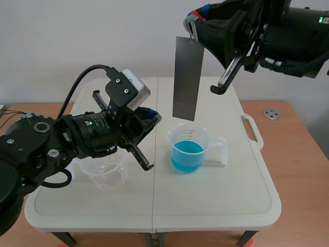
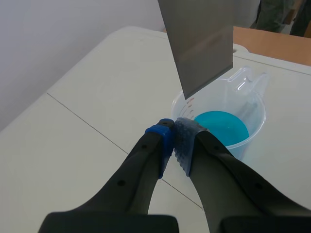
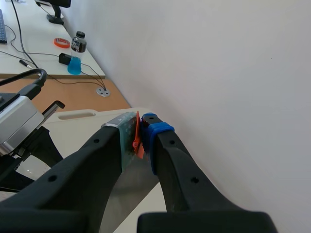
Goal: Hold the metal plate by the orange handle, dip it into the blue solution, take it out and point at it, then put the plate back in the beaker on the left.
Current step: 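Raise the plate and point at it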
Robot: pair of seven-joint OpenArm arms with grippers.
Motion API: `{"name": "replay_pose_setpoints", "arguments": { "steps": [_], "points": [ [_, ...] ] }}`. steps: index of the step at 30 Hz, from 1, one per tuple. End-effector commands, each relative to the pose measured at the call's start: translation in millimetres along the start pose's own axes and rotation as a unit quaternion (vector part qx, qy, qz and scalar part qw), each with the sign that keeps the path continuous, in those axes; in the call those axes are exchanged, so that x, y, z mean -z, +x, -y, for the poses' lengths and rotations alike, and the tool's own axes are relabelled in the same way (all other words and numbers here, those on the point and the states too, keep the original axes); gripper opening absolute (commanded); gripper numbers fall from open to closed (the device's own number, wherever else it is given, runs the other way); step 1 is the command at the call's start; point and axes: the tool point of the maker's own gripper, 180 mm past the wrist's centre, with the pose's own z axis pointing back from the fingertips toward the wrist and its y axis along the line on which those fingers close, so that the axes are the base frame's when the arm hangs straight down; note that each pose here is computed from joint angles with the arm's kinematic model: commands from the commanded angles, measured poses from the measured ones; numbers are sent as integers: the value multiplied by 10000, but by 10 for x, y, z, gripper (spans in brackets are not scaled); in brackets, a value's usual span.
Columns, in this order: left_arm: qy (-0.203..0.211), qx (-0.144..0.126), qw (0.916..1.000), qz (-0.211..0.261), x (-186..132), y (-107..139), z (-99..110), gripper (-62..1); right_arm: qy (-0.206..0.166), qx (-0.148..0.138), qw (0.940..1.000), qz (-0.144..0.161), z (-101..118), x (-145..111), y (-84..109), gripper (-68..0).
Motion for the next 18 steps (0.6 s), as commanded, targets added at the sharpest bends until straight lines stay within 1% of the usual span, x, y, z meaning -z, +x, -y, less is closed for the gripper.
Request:
{"name": "replay_pose_setpoints", "arguments": {
  "steps": [1,10,18],
  "points": [
    [75,39,9997,208,7,134,-47,-591,-7,-161,9996,218,66,6,165,-664],
    [75,40,9998,206,-11,117,-47,-591,-7,-161,9997,201,66,6,159,-664],
    [273,116,9995,140,-170,44,-165,-591,-7,-160,9997,199,66,6,158,-664]
  ]
}}
